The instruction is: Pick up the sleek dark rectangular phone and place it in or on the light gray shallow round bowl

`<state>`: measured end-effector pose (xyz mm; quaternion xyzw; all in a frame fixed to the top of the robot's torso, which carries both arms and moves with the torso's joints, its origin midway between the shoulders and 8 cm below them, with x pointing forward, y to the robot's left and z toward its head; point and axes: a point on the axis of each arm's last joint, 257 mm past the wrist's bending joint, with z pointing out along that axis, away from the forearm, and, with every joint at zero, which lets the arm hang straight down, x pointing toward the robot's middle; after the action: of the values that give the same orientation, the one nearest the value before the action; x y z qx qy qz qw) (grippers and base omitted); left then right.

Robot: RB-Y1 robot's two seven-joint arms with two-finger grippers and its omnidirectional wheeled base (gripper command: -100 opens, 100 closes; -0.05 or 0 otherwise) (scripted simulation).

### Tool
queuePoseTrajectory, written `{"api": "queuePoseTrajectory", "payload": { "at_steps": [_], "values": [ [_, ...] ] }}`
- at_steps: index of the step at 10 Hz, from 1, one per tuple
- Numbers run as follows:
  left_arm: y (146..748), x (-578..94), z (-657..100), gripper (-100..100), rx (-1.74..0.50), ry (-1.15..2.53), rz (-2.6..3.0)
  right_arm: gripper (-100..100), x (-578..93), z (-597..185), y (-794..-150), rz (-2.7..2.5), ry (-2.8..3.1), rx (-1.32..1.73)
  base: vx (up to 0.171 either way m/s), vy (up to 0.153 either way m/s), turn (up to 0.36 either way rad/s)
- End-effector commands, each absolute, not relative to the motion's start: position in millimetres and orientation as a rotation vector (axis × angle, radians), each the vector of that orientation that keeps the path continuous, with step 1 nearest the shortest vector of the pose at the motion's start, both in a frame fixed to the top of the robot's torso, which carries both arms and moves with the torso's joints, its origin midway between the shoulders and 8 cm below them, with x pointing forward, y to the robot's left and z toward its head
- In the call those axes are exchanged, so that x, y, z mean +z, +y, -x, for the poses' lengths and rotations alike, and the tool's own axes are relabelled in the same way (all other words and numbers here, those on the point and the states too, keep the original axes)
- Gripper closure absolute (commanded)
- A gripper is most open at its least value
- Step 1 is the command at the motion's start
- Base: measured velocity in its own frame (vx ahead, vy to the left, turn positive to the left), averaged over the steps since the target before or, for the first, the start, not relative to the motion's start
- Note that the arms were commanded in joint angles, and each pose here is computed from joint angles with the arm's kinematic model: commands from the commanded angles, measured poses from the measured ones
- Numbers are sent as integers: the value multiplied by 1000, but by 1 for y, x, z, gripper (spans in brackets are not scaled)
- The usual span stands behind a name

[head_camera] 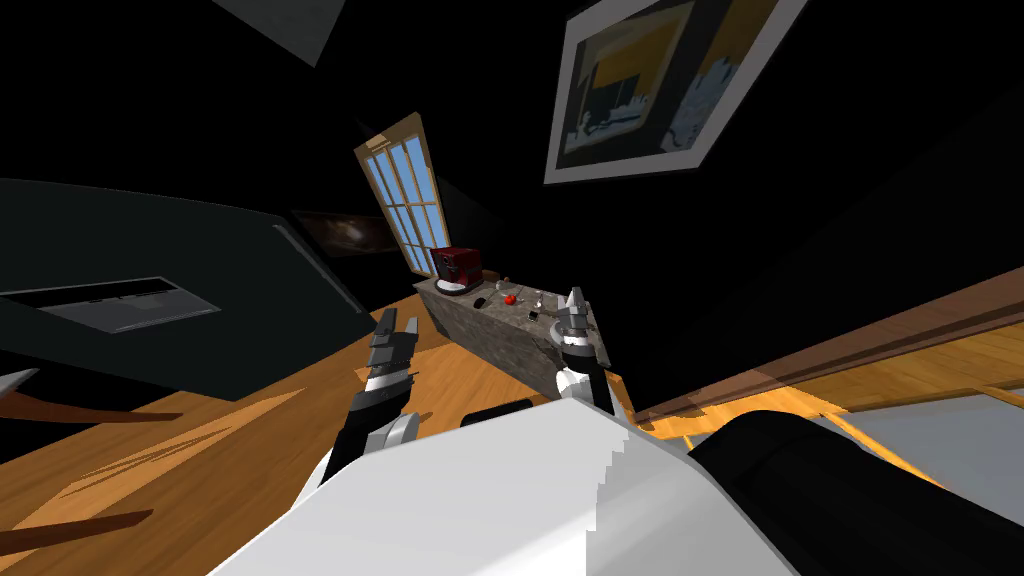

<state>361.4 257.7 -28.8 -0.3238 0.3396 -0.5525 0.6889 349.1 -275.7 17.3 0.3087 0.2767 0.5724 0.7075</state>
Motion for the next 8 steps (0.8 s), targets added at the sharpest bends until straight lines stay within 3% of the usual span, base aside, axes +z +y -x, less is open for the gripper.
{"api": "queuePoseTrajectory", "payload": {
  "at_steps": [1, 8],
  "values": [
    [258, -29, -361, 0, -1236, 760, 724, -100, 15, -354, -273, -675, 649, 1271, 13, 5, 54],
    [258, -29, -361, 0, -1236, 760, 724, -100, -15, -393, -264, -673, 882, 1241, 51, 18, 132]
  ]
}}
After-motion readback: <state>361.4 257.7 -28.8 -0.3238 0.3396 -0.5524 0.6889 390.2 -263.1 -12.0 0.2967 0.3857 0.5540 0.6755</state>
